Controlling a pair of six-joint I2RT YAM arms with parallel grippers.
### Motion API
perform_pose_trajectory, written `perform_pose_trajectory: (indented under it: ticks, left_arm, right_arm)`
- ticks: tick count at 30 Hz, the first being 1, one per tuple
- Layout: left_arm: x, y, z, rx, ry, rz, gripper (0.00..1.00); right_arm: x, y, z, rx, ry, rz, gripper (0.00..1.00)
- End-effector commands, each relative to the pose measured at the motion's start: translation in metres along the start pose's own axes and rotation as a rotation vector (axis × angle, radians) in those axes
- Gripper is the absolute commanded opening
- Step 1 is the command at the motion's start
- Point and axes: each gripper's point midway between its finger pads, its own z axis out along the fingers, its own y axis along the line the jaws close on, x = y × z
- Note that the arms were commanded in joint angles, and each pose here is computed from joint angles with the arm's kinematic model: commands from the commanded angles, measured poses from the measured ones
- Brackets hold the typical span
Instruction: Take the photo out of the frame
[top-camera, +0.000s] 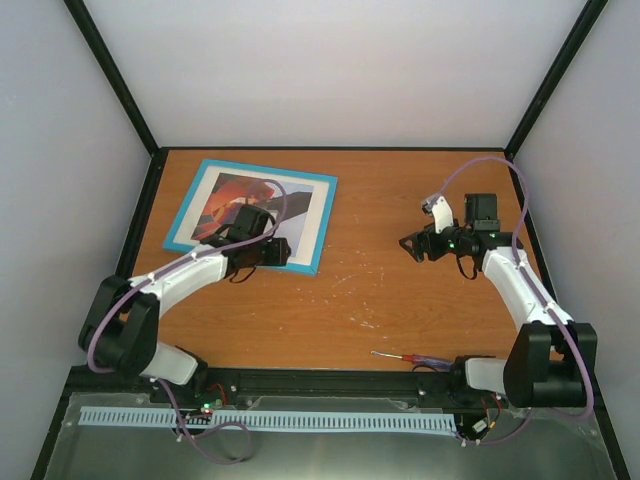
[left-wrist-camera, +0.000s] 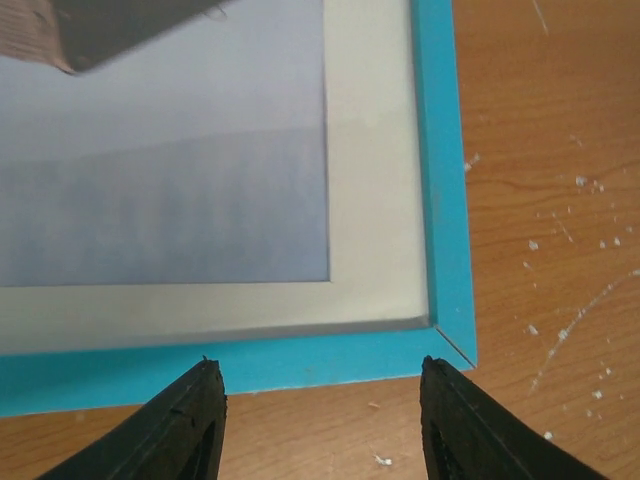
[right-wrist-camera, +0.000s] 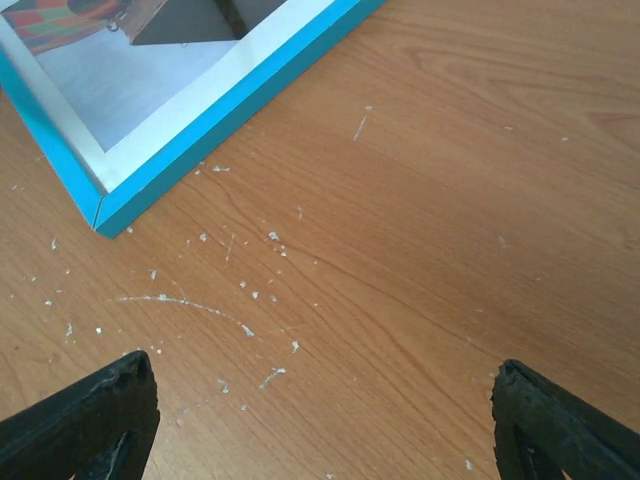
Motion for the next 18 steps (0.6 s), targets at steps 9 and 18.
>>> perform_pose_trajectory:
  ticks: [9, 18]
  left_arm:
    - [-0.024, -0.06, 0.047, 0.189, 0.08, 0.077, 0.58]
    - [-0.03, -0.072, 0.081, 0.211, 0.117, 0.103, 0.58]
  right_arm:
    - [0.008, 0.021, 0.017, -0.124, 0.019, -0.086, 0.87]
    - [0.013, 0.024, 0.018, -0.133, 0.031, -0.101, 0.88]
